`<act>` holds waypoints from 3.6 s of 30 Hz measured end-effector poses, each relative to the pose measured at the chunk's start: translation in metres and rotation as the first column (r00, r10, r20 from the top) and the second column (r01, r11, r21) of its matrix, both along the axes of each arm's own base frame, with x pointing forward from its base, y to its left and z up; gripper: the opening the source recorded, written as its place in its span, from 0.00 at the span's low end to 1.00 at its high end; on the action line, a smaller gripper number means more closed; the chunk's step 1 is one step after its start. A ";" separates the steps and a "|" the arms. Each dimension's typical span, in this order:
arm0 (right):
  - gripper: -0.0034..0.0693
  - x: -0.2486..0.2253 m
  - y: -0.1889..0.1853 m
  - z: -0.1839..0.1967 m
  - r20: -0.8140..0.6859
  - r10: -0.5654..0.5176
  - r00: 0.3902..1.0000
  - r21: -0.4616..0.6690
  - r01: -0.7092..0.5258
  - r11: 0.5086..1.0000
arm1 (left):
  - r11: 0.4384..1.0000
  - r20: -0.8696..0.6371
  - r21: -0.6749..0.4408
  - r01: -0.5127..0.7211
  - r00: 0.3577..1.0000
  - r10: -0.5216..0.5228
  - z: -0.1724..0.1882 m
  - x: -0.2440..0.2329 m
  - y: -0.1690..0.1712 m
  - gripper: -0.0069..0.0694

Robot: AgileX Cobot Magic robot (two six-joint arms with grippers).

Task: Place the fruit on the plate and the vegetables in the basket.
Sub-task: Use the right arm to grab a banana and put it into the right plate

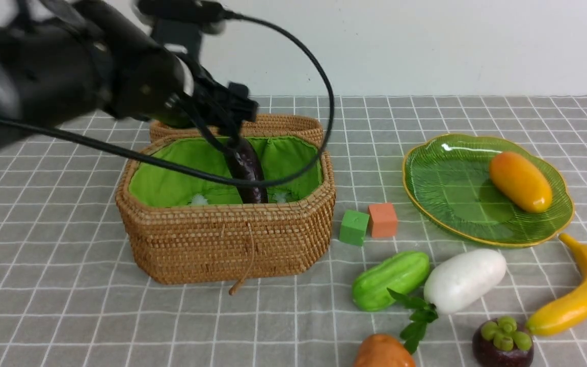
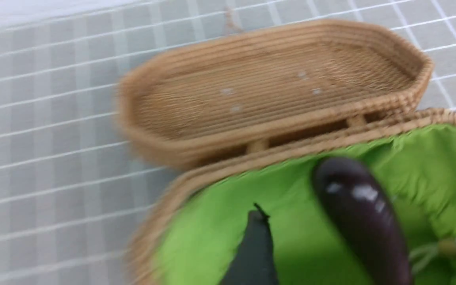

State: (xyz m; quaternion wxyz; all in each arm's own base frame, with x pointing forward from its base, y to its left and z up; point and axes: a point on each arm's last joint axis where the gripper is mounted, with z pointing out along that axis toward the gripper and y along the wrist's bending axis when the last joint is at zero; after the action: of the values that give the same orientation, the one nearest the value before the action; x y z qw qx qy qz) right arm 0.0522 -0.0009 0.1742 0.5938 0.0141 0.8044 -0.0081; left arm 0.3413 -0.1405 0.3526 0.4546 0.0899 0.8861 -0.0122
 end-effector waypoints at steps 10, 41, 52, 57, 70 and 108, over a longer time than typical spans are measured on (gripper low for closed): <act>0.38 0.000 0.000 0.000 0.000 0.000 1.000 0.000 0.000 1.000 | 0.982 0.015 -0.014 -0.186 0.982 0.186 0.117 -0.176 0.100 0.38; 0.38 0.000 0.000 0.000 0.000 0.000 1.000 0.000 0.000 1.000 | 0.781 0.201 -0.618 0.091 0.979 0.045 -0.042 -0.346 0.145 0.07; 0.38 0.000 0.000 0.000 0.000 0.000 1.000 0.000 0.000 1.000 | 0.781 0.210 -0.617 0.095 0.976 0.048 -0.042 -0.345 0.145 0.07; 0.38 0.000 0.000 0.000 0.000 0.000 1.000 0.000 0.000 1.000 | 0.824 0.335 -0.552 0.127 0.939 0.080 -0.043 -0.335 0.145 0.07; 0.38 0.000 0.000 0.000 0.000 0.000 1.000 0.000 0.000 1.000 | 0.926 0.512 -0.376 -0.039 0.824 0.243 -0.114 -0.294 0.138 0.08; 0.38 0.000 0.000 0.000 0.000 0.000 1.000 0.000 0.000 1.000 | 0.941 0.237 -0.309 -0.137 0.947 0.215 -0.184 -0.289 0.137 0.13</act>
State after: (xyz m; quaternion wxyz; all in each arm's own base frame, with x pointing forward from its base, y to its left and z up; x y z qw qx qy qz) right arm 0.0522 -0.0009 0.1742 0.5938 0.0141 0.8044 -0.0081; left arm 0.0522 -0.0037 0.1686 0.5775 -0.0568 0.8097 -0.0880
